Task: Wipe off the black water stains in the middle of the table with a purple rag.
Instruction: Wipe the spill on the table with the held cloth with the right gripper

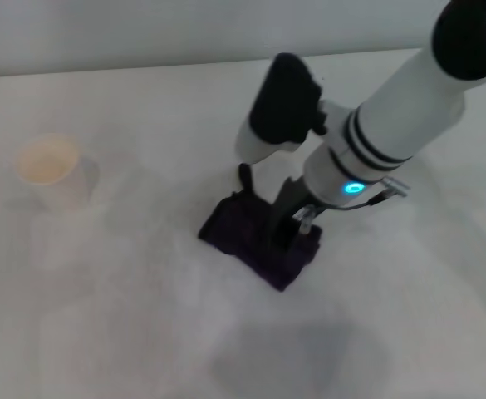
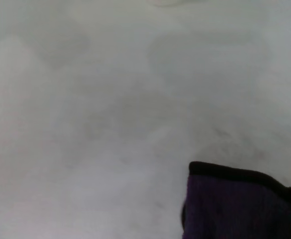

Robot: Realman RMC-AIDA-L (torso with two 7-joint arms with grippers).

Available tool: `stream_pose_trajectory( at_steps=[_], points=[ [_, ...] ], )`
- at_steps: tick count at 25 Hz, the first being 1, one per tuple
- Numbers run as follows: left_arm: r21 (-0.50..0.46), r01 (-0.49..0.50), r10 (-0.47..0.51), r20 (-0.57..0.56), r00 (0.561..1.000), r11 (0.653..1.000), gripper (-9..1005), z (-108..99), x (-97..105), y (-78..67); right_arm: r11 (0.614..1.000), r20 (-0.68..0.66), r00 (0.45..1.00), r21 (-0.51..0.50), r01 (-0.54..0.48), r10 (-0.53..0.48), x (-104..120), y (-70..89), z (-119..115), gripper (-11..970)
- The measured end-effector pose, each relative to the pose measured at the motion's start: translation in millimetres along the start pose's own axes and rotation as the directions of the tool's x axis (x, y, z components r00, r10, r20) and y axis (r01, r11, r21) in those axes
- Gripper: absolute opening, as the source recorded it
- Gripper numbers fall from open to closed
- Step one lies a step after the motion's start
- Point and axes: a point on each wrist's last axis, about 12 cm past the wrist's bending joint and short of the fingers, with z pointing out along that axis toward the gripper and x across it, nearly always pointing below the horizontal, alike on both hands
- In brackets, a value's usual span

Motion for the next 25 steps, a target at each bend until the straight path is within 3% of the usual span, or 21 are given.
stream_pose_trajectory(
  at_steps=[7,14,25],
  points=[
    [0.001,-0.001,0.001,0.001,1.0,1.0,892,0.6,-0.3,-0.2,0.996,0.065,0.994,0.0,0.093,-0.093,-22.0,19.4,14.3,50],
    [0.008,-0.003,0.003,0.005,1.0,1.0,892,3.3,-1.7,-1.5,0.988,0.129,0.981,0.065,0.14,-0.147,-32.8,23.7,23.2,50],
    [0.008,-0.007,0.007,0.004,1.0,1.0,892,4.3,-2.0,-1.0,0.977,0.112,0.991,0.207,0.054,-0.079,-20.5,-21.9,11.8,51]
  ],
)
